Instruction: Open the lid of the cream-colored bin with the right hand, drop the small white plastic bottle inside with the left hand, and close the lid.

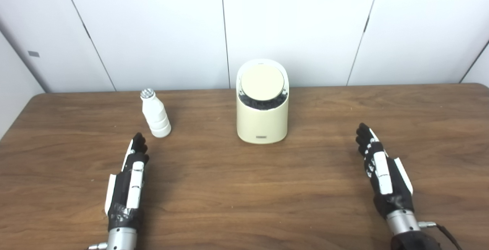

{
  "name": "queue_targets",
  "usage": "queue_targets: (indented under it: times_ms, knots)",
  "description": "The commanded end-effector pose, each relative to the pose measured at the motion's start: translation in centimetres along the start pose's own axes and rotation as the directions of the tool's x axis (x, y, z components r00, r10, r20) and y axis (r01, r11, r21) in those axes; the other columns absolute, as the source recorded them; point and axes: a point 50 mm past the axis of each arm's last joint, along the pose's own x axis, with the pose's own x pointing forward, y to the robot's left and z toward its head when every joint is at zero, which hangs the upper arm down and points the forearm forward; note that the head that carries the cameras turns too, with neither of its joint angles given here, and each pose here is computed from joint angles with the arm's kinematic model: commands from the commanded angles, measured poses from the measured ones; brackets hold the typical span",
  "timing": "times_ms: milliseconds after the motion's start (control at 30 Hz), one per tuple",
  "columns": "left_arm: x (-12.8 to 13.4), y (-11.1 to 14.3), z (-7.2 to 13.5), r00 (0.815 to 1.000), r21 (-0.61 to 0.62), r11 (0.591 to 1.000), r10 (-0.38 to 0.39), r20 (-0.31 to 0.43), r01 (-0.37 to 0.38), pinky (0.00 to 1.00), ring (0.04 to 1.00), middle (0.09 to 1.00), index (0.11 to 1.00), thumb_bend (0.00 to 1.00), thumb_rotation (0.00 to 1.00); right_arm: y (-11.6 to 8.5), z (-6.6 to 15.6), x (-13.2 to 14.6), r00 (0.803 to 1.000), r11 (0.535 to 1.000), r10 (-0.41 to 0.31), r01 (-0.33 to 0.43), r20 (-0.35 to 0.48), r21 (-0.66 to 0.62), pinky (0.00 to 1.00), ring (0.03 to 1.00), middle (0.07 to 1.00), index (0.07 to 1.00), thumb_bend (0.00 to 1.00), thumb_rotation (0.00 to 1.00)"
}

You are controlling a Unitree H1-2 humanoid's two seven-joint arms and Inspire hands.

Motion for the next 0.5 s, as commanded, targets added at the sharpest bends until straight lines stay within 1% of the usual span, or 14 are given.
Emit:
queue_targets:
  times_ms: [0,267,467]
  knots:
    - [-0.34,0.11,-1.12,0.999,0.001,1.000,-0.003,-0.035,0.003,1.00,0.994,0.992,0.998,0.41,0.86,0.11,0.83,0.28,0.999,1.000,-0.004,0.003,0.047,0.000,1.00,0.966,0.960,0.939,0.56,1.00]
    - [-0.32,0.20,-1.12,1.000,0.000,1.000,-0.007,-0.030,0.007,1.00,0.988,0.990,0.997,0.41,0.85,0.17,0.81,0.27,0.999,1.000,-0.009,0.009,0.047,0.000,1.00,0.964,0.960,0.940,0.55,1.00]
    - [-0.33,0.21,-1.13,1.000,0.003,1.000,-0.009,-0.028,0.009,1.00,0.982,0.982,0.996,0.42,0.85,0.19,0.86,0.28,0.999,1.000,-0.005,0.005,0.047,-0.012,1.00,0.961,0.956,0.936,0.58,1.00]
